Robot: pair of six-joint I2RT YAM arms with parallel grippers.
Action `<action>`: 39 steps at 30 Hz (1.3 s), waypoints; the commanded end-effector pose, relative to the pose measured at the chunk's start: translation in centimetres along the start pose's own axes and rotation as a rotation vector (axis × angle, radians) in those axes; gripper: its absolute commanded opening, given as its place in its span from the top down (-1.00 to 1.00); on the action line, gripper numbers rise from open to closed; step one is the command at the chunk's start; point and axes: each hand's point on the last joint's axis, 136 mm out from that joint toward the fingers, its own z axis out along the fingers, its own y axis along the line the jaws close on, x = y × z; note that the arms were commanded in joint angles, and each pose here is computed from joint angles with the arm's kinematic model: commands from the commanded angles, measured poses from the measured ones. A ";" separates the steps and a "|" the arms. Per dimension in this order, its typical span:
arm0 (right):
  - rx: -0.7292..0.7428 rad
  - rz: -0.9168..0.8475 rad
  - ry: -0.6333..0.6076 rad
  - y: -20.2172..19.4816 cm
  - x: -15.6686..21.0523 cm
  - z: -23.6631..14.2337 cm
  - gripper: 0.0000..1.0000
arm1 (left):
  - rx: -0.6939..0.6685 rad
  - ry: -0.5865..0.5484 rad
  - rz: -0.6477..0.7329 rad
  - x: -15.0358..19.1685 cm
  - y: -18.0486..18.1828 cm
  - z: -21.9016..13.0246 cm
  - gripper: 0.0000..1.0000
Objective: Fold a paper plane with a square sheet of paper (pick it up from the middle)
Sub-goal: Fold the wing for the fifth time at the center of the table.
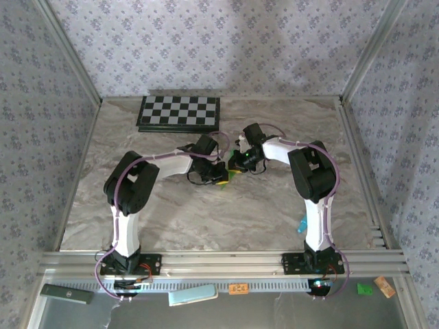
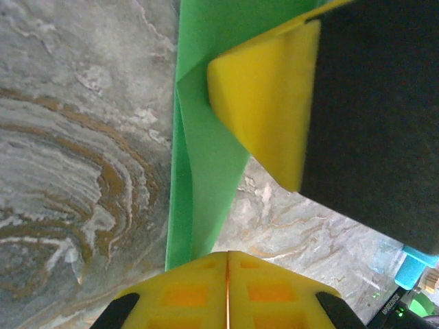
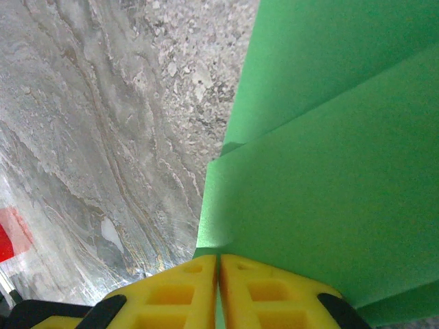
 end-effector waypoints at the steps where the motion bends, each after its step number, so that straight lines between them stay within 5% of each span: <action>1: 0.145 0.082 0.077 -4.7 2.3 2.0 0.73 | -0.016 0.022 -0.015 -0.1 0.6 0.7 0.84; 22: 0.215 0.120 0.120 -6.3 3.2 2.3 0.74 | -0.122 0.105 -0.060 4.3 4.8 0.7 0.96; 39: 0.247 0.139 0.131 -6.8 3.3 2.3 0.76 | -0.218 0.201 0.051 7.9 6.3 -1.5 1.00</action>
